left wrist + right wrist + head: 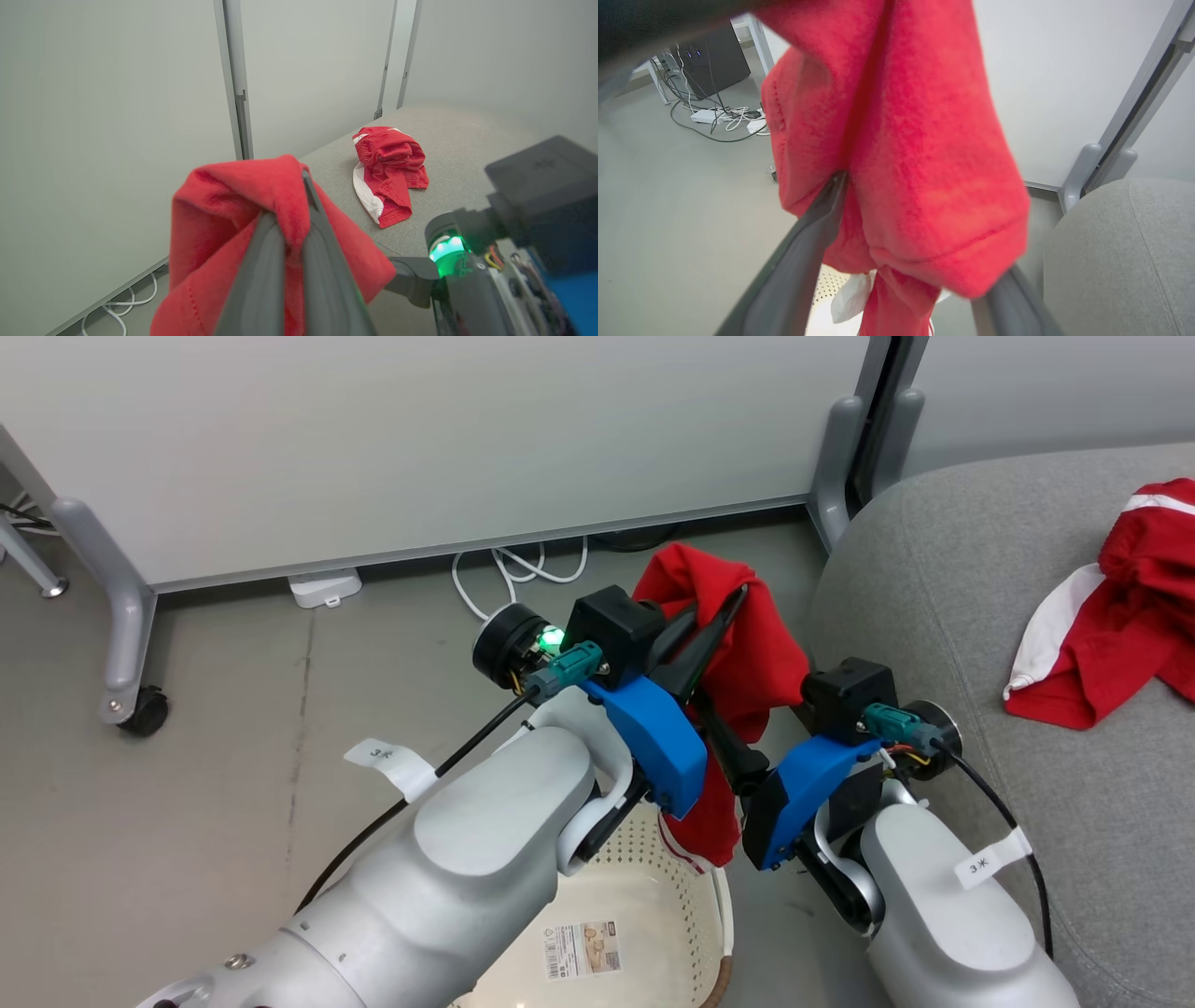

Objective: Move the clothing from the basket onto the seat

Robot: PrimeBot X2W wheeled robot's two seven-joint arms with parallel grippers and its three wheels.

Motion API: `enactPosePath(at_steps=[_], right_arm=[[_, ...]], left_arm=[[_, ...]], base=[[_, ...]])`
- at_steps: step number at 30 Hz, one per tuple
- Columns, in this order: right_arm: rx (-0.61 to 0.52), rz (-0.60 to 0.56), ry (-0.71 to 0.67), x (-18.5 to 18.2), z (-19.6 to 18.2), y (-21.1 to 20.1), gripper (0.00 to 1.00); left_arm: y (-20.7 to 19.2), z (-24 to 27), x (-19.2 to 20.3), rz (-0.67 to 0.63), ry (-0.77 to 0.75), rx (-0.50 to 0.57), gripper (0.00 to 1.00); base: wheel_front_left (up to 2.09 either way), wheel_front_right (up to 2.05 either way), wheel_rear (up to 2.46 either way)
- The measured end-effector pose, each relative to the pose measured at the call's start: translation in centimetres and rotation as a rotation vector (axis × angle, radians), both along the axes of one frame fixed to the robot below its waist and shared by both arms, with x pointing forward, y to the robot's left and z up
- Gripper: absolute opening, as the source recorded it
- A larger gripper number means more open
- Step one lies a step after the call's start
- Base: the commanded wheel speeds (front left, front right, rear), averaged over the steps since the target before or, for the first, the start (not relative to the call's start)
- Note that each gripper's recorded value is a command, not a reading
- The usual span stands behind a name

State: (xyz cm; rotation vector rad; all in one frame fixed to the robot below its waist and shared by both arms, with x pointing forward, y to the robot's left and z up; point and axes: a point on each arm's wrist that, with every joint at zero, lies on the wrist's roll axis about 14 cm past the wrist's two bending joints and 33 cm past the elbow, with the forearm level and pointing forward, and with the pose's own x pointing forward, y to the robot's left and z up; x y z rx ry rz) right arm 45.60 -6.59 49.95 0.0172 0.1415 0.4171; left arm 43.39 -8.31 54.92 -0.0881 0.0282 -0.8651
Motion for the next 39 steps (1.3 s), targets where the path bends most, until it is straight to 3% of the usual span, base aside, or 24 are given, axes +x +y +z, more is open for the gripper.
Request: enactPosePath(at_steps=[2, 3, 4, 26, 27, 29, 30, 31, 39], right_arm=[[0.000, 0.006, 0.006, 0.1, -0.2, 0.2, 0.46], [0.000, 0.008, 0.006, 0.2, -0.3, 0.3, 0.33], [0.000, 0.010, 0.003, 0.2, -0.2, 0.3, 0.00], [-0.002, 0.001, -0.031, 0.3, 0.0, -0.1, 0.00], [-0.002, 0.001, -0.032, 0.3, 0.0, -0.1, 0.00], [-0.002, 0.000, -0.033, 0.3, 0.1, -0.2, 0.00], [-0.001, -0.002, -0.038, 0.4, 0.2, -0.2, 0.00], [0.000, -0.003, -0.039, 0.4, 0.3, -0.3, 0.00], [0.006, -0.018, -0.046, 0.5, 0.5, -0.7, 0.00]], left_arm=[[0.0, -0.1, -0.1, -0.001, 0.002, 0.002, 0.00], [0.0, -0.1, -0.1, 0.000, 0.003, 0.002, 0.00], [0.0, -0.1, -0.2, 0.001, 0.005, 0.002, 0.00], [0.1, 0.1, -0.3, 0.013, 0.007, 0.007, 0.00], [0.2, 0.1, -0.2, 0.014, 0.006, 0.007, 0.13], [0.2, 0.2, -0.2, 0.017, 0.001, 0.008, 0.87], [0.2, 0.2, -0.1, 0.019, -0.002, 0.008, 0.87], [0.2, 0.3, -0.1, 0.021, -0.006, 0.008, 1.00], [0.9, -0.4, -0.2, 0.036, 0.023, -0.015, 1.00]], base=[[0.00, 0.00, 0.00], [0.00, 0.00, 0.00], [0.00, 0.00, 0.00], [0.00, 0.00, 0.00], [0.00, 0.00, 0.00], [0.00, 0.00, 0.00], [0.00, 0.00, 0.00], [0.00, 0.00, 0.00], [0.00, 0.00, 0.00]])
